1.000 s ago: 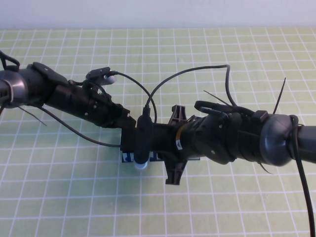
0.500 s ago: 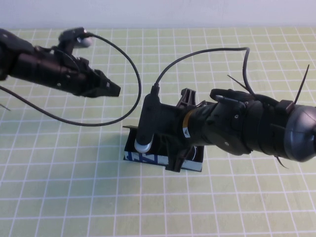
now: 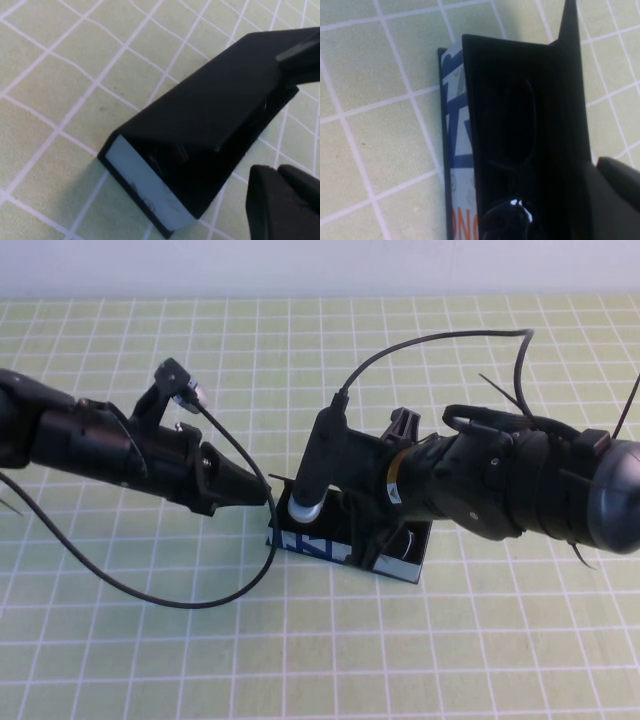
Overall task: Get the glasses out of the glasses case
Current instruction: Pick up the glasses from the glasses case
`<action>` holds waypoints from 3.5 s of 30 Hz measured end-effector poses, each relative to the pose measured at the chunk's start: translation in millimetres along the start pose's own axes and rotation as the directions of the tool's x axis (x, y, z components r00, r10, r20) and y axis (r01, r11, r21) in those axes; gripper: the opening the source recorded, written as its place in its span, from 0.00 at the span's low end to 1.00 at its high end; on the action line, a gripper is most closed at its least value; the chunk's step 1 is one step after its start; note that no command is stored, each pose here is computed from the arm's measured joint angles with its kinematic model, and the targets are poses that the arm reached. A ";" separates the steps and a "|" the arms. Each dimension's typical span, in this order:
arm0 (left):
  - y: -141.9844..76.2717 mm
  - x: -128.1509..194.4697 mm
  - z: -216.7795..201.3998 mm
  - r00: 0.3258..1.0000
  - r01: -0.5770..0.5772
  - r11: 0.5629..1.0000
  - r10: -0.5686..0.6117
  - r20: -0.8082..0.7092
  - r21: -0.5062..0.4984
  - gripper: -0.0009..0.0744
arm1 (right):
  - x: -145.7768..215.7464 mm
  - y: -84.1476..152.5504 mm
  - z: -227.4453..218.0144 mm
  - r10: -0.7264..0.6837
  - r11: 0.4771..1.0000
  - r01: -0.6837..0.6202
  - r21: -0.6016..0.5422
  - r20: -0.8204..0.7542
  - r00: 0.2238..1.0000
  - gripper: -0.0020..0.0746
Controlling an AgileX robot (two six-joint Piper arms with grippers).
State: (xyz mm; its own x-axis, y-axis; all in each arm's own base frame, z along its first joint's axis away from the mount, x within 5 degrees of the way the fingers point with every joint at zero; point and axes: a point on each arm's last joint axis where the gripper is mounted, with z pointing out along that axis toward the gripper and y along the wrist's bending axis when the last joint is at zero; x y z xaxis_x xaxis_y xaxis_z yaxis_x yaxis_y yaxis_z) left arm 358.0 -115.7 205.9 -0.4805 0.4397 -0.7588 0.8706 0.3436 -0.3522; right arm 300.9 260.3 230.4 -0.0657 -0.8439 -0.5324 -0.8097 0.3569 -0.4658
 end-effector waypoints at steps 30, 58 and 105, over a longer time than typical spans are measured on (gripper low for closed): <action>32.7 35.1 40.7 0.992 0.093 0.993 -0.099 0.078 0.076 0.01 | -1.7 -1.6 -1.5 0.042 0.999 -0.042 0.005 0.020 0.999 0.06; 32.7 35.6 41.0 0.988 0.127 0.989 -0.133 0.073 0.081 0.01 | 9.9 20.4 5.5 0.637 0.729 -0.679 -0.086 -0.274 0.720 0.01; 31.2 37.1 41.0 0.989 0.132 0.987 -0.138 0.054 0.096 0.01 | -18.4 -80.7 27.5 0.503 0.718 -0.617 -0.323 -0.373 0.780 0.01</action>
State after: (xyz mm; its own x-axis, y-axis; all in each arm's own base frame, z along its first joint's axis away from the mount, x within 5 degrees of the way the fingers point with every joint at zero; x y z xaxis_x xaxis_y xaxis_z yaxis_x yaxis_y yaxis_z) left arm 371.6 -122.7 144.2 -0.5896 0.3429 -0.7313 0.8054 0.3178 -0.5003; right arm 383.5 258.1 258.4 -0.6756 -0.6282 -0.3859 -0.7290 0.6475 0.2221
